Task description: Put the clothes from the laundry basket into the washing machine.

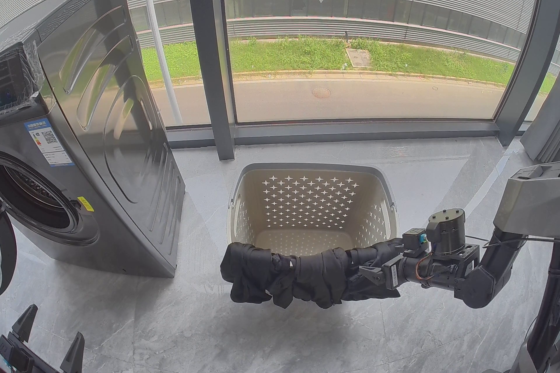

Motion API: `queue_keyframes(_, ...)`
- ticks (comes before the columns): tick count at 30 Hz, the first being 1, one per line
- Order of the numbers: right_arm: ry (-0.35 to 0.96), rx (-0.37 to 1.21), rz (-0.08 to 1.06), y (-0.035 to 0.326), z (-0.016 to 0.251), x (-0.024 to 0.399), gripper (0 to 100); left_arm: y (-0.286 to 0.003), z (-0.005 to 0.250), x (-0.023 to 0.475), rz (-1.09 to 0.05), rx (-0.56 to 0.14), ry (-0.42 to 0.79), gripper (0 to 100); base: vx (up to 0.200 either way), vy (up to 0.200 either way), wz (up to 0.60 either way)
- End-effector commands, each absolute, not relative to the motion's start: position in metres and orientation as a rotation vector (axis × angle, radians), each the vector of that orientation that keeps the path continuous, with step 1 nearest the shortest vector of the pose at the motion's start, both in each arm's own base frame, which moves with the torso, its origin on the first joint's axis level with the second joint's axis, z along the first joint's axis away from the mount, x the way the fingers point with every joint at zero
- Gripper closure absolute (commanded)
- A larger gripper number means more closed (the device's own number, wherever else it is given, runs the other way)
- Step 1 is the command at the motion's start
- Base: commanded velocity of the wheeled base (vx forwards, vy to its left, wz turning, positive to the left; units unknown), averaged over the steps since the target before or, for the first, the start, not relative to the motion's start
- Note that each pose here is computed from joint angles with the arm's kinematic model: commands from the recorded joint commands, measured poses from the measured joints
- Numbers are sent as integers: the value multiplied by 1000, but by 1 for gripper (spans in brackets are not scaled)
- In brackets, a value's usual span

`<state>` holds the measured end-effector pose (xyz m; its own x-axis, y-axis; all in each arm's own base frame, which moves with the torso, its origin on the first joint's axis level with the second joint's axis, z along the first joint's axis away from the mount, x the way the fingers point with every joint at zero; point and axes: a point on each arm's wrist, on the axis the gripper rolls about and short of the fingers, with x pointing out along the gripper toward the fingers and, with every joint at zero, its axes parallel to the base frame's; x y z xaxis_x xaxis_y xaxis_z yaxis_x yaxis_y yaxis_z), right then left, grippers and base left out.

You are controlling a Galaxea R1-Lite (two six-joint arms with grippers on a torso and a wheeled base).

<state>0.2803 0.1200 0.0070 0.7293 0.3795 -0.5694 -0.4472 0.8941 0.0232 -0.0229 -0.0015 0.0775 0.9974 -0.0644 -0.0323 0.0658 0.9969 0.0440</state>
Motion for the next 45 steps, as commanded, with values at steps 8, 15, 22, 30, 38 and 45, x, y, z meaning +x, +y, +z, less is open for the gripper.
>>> queue_keyframes(8, 567, -123, 477, 131, 8, 289, 0, -2, 72, -23, -65, 46, 31, 0, 0, 0, 0)
queue_keyframes(15, 562, -134, 479, 134, 3, 296, 0, -2, 72, -23, -65, 45, 31, 0, 0, 0, 0)
queue_keyframes(22, 571, -166, 453, 131, -4, 299, 0, -2, 72, -23, -65, 46, 31, 0, 0, 0, 0)
queue_keyframes(30, 565, -170, 458, 136, -9, 302, 0, -1, 72, -23, -62, 46, 31, 0, 0, 0, 0)
queue_keyframes(38, 536, -214, 465, 135, -18, 306, 100, -1, 72, -23, -62, 48, 31, 0, 0, 0, 0)
queue_keyframes(45, 534, -217, 466, 135, -17, 306, 100, -1, 72, -23, -61, 48, 32, 0, 0, 0, 0)
